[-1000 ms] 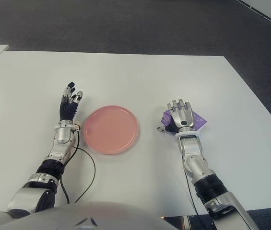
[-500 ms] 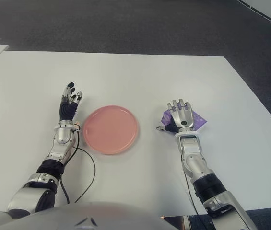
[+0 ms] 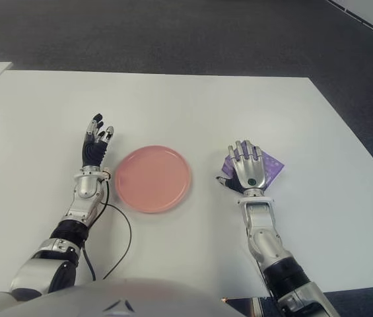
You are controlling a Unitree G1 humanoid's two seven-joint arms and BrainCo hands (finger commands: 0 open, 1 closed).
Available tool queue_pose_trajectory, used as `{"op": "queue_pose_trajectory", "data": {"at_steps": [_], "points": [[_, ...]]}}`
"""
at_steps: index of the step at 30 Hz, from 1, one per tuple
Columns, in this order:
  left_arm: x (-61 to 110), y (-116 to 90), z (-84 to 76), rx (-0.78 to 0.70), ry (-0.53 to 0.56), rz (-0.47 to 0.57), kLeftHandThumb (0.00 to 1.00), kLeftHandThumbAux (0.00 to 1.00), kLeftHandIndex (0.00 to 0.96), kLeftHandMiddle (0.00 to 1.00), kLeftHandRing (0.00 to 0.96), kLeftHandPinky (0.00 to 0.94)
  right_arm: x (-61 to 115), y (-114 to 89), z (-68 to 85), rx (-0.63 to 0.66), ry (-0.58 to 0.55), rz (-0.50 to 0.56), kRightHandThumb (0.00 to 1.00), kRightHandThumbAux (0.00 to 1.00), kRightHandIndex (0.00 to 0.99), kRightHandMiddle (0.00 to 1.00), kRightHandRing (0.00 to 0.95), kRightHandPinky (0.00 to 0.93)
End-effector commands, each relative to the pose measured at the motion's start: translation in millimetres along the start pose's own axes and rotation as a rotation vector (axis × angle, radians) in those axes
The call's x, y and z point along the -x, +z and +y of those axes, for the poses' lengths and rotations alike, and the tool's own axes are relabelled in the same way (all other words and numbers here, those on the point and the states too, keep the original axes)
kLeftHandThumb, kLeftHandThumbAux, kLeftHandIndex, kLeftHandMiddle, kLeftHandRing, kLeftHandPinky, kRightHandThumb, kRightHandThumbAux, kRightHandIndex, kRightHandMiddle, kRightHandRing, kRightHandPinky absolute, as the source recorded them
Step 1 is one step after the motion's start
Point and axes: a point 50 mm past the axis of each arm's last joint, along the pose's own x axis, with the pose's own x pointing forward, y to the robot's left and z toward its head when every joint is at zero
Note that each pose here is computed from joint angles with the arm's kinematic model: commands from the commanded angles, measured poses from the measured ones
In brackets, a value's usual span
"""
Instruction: Put the tissue paper into the plate.
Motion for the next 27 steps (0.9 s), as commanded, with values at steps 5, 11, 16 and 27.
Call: {"op": "queue_pose_trajectory", "data": {"at_steps": [5, 11, 16, 27], "points": [[3.3, -4.8, 1.4, -0.007, 0.001, 0.025, 0.015, 0.47, 0.0, 0.0, 0.0, 0.0, 8.3, 0.6, 0.4, -0.011, -0.052, 0.071, 0.135, 0.397, 0.0, 0.0, 0.0, 0.0], [3.9, -5.4, 0.9, -0.005, 0.0, 0.024, 0.012, 0.478, 0.0, 0.0, 0.0, 0.0, 9.9, -7.8, -11.4, -0.079, -0.203, 0.15, 0.167, 0.374, 0.0, 0.0, 0.0, 0.0], [4.1, -5.7, 0.7, -0.01, 0.006, 0.025, 0.016, 0.48, 0.0, 0.0, 0.0, 0.0, 12.5, -11.6, -16.8, -0.108, -0.255, 0.181, 0.195, 0.358, 0.0, 0.0, 0.0, 0.0], [4.0, -5.8, 0.2, -0.009, 0.007, 0.022, 0.016, 0.485, 0.0, 0.0, 0.0, 0.0, 20.6, -17.1, -51.7, -0.147, -0.253, 0.225, 0.216, 0.374, 0.0, 0.0, 0.0, 0.0]]}}
